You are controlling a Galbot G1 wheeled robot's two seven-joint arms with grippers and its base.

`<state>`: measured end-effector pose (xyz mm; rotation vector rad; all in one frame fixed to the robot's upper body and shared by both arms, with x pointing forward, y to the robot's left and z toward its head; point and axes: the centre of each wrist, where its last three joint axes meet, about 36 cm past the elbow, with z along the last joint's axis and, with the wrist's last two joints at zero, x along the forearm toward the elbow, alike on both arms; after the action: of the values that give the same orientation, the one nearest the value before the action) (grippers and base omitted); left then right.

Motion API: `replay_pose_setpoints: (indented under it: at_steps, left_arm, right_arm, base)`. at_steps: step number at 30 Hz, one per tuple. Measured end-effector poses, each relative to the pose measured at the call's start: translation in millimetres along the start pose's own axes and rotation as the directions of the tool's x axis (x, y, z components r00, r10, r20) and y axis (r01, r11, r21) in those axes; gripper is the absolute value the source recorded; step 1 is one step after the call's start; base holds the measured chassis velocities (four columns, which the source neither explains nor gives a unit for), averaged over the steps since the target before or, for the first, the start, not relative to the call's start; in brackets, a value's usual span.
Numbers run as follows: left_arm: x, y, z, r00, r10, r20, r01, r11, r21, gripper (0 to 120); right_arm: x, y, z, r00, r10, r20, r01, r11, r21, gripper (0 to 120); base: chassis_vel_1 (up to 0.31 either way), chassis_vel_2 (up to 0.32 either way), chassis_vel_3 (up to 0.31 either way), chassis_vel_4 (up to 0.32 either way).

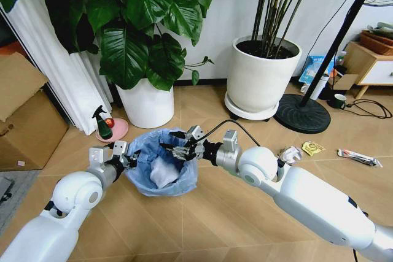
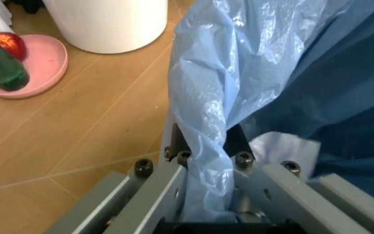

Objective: Pick up the trash bin and place the garbage on the floor into it.

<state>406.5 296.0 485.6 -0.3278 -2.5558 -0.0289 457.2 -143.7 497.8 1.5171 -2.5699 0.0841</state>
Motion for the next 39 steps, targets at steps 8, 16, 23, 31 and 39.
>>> replay_pose_setpoints:
  at_steps: [8, 16, 23, 31, 39]
  left_arm:
    - [4.7, 3.3, 0.2, 1.0, -0.009, 0.006, 0.009, 1.0, 0.004, 0]
    - [9.3, 6.5, 1.2, 1.0, -0.018, 0.012, 0.018, 1.0, 0.012, 0]
    - [17.7, 12.6, 1.0, 0.999, -0.028, 0.02, 0.027, 1.0, 0.015, 0]
    - [22.4, 15.9, 4.3, 0.998, -0.05, 0.026, 0.05, 0.999, 0.017, 0]
    - [28.9, 7.5, 6.9, 0.998, -0.047, 0.038, 0.047, 0.999, 0.018, 0]
  right_arm:
    - [17.1, -10.3, -15.3, 0.995, 0.076, 0.059, -0.075, 0.997, -0.015, 98]
    - [56.2, -30.6, -14.7, 0.958, 0.268, 0.103, -0.262, 0.963, -0.067, 100]
    - [133.6, -42.4, 31.1, 0.874, 0.483, 0.046, -0.479, 0.875, -0.071, 100]
    - [181.1, -27.6, 65.4, 0.764, 0.644, 0.03, -0.645, 0.764, 0.012, 100]
    - [196.0, 21.9, 86.3, 0.684, 0.728, 0.044, -0.728, 0.685, 0.001, 100]
  base:
    - [0.0, 0.0, 0.0, 0.0]
    - [0.0, 0.0, 0.0, 0.0]
    - [0.0, 0.0, 0.0, 0.0]
    - [0.0, 0.0, 0.0, 0.0]
    - [0.0, 0.0, 0.0, 0.0]
